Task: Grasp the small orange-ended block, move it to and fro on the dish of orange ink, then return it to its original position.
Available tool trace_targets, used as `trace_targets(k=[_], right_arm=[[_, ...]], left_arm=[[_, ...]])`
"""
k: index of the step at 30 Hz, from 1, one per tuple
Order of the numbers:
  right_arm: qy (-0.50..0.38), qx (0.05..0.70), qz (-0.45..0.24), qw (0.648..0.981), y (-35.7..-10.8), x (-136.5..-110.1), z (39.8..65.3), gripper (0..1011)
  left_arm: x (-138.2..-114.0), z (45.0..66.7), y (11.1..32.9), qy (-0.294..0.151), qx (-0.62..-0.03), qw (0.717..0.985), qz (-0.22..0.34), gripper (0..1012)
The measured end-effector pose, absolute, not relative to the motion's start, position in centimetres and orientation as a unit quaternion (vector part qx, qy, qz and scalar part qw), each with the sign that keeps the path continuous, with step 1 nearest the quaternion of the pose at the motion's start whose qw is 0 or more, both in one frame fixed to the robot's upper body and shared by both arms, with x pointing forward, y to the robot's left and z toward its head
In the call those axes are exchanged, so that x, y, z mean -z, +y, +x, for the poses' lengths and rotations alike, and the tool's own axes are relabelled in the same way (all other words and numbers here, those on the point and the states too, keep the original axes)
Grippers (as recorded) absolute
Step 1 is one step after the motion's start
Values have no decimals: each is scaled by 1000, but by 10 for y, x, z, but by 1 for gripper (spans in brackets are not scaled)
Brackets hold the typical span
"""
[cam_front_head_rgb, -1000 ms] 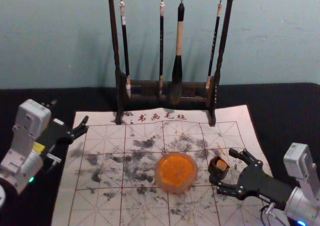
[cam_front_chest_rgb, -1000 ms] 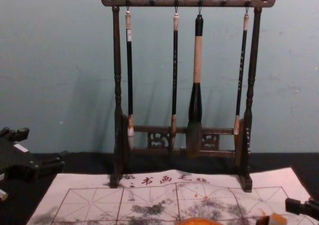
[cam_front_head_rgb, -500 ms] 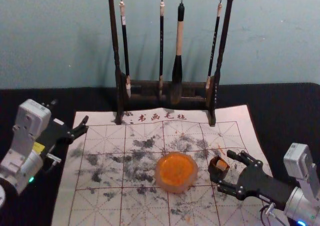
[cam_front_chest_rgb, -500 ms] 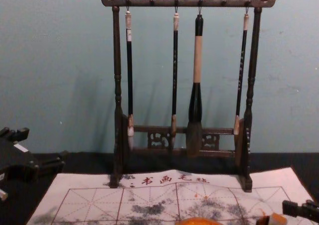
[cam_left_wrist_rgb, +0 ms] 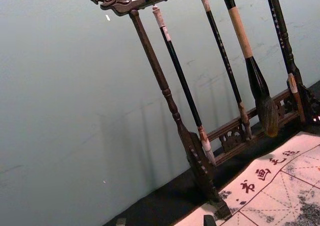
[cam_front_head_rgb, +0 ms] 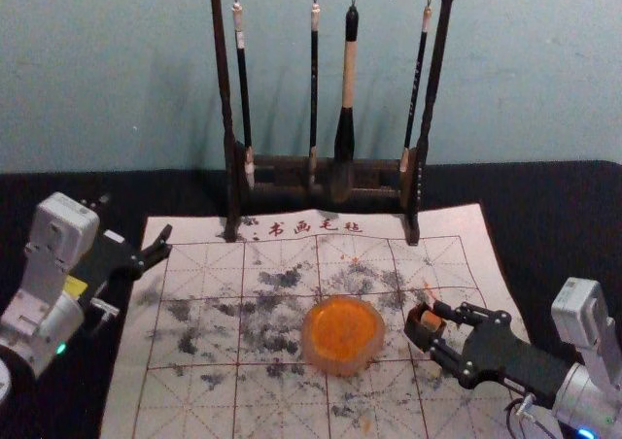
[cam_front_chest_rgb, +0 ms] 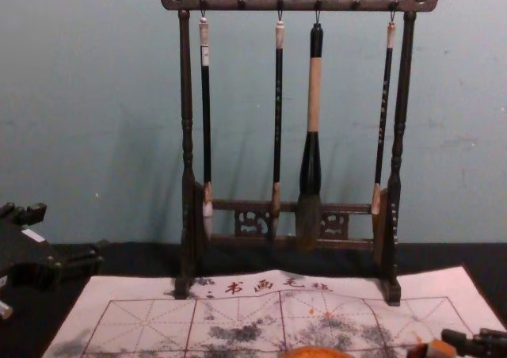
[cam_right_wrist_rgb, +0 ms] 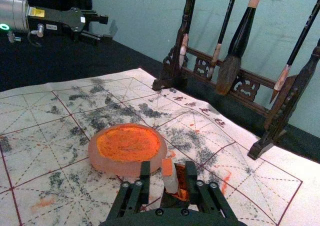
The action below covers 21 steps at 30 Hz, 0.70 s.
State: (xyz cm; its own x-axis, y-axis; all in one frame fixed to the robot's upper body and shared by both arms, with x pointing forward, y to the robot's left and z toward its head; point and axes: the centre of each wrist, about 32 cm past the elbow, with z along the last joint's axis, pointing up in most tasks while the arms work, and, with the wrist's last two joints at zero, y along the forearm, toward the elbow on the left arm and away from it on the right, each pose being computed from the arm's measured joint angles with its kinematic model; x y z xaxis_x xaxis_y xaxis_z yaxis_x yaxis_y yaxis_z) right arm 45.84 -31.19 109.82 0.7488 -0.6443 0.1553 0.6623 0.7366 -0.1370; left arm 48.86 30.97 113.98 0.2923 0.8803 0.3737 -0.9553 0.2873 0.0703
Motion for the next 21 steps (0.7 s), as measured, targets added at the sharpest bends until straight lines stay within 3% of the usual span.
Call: trace_targets(k=[9,21], right_arm=[[-49,352,-92,930,-312,-1098,458,107],[-49,352,-92,930,-312,-1098,458,93]], left_arm=[[-1140,489,310,-132,-580,791,141,1001],[-1140,489,310,-132,-580,791,141,1001]])
